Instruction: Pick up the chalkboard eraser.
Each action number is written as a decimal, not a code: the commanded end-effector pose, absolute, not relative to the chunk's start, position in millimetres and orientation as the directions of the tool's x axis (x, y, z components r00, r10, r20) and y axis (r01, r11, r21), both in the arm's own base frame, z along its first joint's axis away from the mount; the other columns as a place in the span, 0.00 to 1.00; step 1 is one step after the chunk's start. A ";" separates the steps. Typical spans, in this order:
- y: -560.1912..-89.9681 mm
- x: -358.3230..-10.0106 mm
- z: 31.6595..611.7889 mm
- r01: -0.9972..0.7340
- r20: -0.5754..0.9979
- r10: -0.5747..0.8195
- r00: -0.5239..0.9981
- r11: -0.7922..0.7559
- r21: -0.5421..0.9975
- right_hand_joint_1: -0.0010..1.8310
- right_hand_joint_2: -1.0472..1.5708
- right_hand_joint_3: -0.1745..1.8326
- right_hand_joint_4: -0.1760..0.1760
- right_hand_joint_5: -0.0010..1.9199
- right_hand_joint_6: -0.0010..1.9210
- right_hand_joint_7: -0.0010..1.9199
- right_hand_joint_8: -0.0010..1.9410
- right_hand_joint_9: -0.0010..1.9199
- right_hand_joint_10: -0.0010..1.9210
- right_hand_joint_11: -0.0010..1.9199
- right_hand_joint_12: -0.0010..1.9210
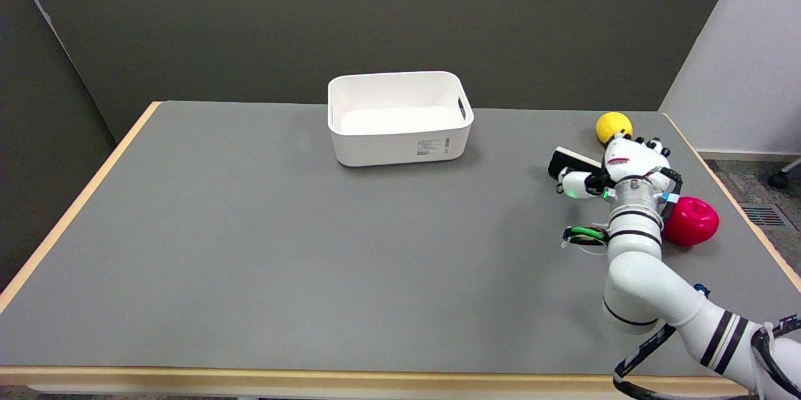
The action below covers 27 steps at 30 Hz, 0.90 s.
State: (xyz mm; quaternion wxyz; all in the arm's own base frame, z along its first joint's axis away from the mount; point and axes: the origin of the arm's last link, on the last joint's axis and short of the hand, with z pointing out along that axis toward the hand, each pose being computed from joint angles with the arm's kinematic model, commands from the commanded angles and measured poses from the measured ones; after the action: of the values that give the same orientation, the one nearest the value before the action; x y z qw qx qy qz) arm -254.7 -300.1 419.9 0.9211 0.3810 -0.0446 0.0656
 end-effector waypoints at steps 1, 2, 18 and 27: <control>-320.2 -271.8 458.7 -0.122 0.197 -0.021 0.980 0.719 0.684 0.37 0.64 0.53 0.11 0.16 0.33 0.23 0.32 0.16 0.53 0.02 0.67; -323.0 -272.0 459.6 -0.121 0.197 -0.025 0.980 0.714 0.690 0.37 0.64 0.53 0.11 0.16 0.33 0.23 0.32 0.16 0.53 0.02 0.67; -352.6 -274.6 470.8 -0.122 0.211 -0.051 0.976 0.674 0.729 0.37 0.64 0.53 0.11 0.16 0.33 0.24 0.32 0.17 0.53 0.03 0.67; -359.3 -274.9 469.3 -0.136 0.225 -0.046 0.973 0.671 0.729 0.37 0.64 0.53 0.11 0.16 0.33 0.24 0.32 0.17 0.53 0.03 0.68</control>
State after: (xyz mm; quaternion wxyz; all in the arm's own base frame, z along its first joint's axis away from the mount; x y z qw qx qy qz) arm -273.0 -342.5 463.3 0.9126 0.3962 -0.0982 0.0229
